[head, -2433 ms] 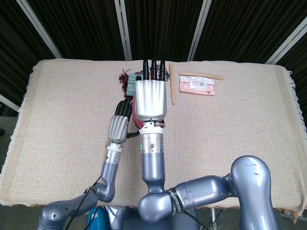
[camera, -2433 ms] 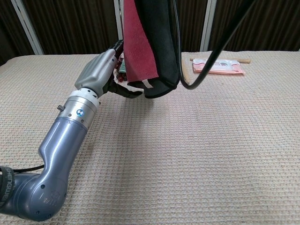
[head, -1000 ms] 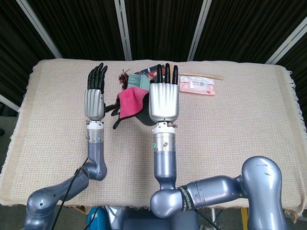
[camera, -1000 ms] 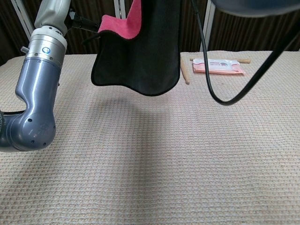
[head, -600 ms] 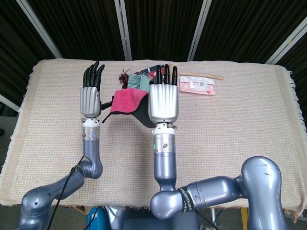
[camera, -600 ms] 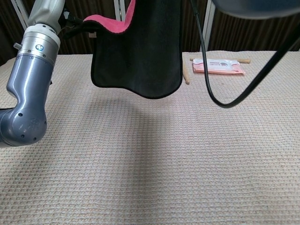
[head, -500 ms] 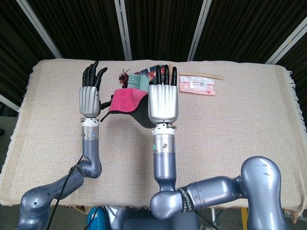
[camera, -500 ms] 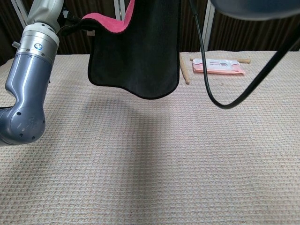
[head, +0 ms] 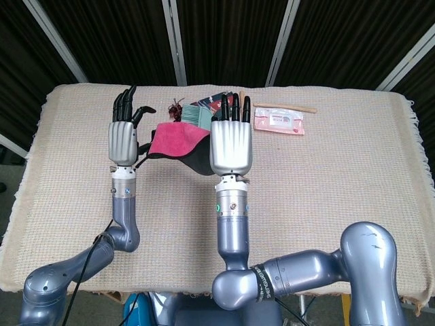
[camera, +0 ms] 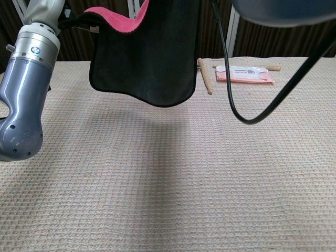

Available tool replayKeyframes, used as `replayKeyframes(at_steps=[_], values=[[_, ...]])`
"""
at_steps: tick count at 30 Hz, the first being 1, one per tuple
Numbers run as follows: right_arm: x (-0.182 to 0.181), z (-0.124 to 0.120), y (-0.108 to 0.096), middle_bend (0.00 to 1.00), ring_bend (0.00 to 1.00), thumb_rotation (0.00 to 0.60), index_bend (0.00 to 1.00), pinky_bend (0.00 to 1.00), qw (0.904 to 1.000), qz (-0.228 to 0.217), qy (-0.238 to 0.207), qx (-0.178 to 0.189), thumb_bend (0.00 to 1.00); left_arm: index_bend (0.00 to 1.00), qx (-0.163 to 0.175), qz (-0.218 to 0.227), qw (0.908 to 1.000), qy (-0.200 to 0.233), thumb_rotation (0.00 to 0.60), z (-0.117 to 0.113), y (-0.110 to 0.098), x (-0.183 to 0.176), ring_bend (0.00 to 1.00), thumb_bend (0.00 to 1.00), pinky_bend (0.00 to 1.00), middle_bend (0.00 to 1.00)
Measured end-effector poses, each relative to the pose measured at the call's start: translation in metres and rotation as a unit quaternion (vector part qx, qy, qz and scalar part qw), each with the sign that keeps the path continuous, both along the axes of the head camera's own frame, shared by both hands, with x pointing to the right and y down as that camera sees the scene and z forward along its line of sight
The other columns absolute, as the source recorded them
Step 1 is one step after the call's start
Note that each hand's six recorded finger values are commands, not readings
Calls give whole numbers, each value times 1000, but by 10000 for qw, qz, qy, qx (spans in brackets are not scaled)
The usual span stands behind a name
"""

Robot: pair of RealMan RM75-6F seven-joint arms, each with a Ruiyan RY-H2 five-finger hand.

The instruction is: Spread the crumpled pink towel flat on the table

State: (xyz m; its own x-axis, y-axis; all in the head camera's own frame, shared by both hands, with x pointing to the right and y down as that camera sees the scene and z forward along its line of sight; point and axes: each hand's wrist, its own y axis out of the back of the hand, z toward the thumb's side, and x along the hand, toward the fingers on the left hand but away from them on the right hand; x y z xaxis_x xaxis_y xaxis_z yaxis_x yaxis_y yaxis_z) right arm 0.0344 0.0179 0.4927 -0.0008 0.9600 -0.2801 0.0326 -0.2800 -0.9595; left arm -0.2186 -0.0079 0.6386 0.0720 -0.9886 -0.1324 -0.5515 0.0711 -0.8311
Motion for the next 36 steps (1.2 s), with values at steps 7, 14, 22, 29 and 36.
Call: replayKeyframes(at_steps=[7, 14, 22, 29, 36], values=[[0, 1, 2, 138, 0, 600, 565, 0, 10000, -17, -19, -22, 550, 406, 5, -13, 10000, -87, 600, 0, -1, -6, 0, 284, 0, 0], [-3, -2, 4, 138, 0, 600, 565, 0, 10000, -81, -45, -7, 549, 463, 38, 3, 9998, -208, 600, -2, -7, -7, 0, 324, 0, 4], [-1, -1, 5, 138, 0, 600, 565, 0, 10000, -67, -46, -36, 549, 522, 116, 16, 9994, -320, 600, -6, -12, -13, 0, 390, 0, 20], [-2, 1, 8, 138, 0, 600, 565, 0, 9999, -114, -83, -86, 549, 538, 149, 97, 9991, -379, 600, -8, -13, -14, 0, 456, 0, 23], [-1, 1, 11, 138, 0, 600, 565, 0, 9998, -140, -94, -116, 549, 546, 163, 124, 9991, -377, 600, -10, -11, -13, 0, 481, 0, 26]])
